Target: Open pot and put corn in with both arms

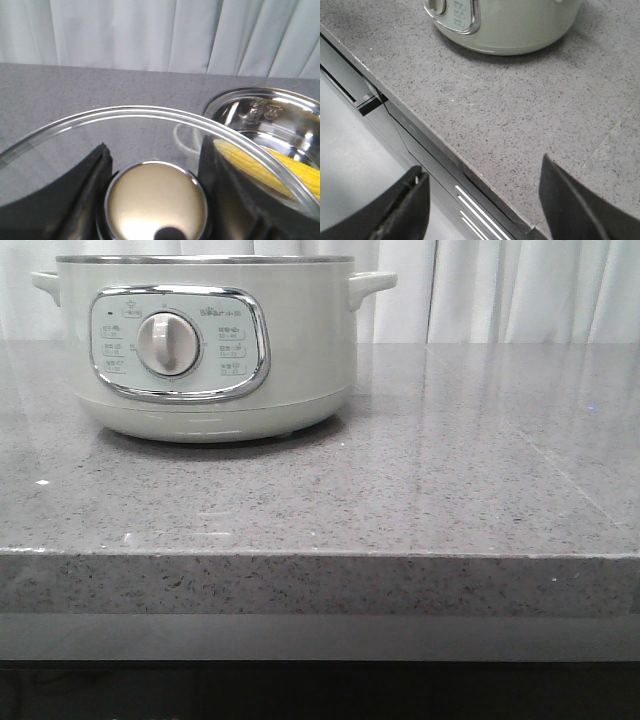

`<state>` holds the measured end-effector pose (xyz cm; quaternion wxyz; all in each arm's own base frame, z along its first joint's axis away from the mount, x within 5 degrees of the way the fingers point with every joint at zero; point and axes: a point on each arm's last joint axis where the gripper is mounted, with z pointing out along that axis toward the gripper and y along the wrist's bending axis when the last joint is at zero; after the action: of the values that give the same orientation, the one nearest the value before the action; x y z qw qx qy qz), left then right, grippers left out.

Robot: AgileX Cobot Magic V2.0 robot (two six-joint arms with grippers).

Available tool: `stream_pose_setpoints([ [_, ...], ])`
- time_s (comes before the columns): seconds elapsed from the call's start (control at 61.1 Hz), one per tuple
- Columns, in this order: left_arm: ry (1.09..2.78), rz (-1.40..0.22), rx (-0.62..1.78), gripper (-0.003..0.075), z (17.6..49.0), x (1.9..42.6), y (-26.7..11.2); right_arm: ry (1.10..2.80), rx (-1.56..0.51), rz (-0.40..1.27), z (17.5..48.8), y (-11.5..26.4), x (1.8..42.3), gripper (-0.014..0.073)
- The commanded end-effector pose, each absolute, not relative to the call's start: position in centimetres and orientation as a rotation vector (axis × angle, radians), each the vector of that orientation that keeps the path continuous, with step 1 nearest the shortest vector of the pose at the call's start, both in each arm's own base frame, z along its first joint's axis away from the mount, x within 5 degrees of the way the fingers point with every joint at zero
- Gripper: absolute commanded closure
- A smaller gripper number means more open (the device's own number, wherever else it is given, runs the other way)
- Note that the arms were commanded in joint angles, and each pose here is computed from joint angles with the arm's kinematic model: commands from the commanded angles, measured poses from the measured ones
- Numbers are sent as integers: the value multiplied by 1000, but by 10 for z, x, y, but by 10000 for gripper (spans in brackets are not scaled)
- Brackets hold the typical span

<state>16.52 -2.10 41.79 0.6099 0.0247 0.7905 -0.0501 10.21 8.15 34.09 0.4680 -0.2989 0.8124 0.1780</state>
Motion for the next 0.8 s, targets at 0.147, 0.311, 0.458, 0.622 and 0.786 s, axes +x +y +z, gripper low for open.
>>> stream_pose_setpoints([
  [0.147, 1598, -282, 190, 459, 467, 194, -61, 1902, -682, 459, 356, 82, 104, 108],
  [0.311, 1568, -361, 269, 459, 471, 227, -98, 1902, -682, 459, 356, 82, 104, 108],
  [0.458, 1567, -403, 314, 459, 469, 260, -129, 1902, -682, 459, 356, 82, 104, 108],
  [0.622, 1586, -418, 337, 459, 460, 298, -157, 1901, -682, 459, 356, 82, 105, 108],
  [0.786, 1615, -408, 348, 459, 447, 326, -172, 1902, -682, 459, 356, 82, 104, 108],
])
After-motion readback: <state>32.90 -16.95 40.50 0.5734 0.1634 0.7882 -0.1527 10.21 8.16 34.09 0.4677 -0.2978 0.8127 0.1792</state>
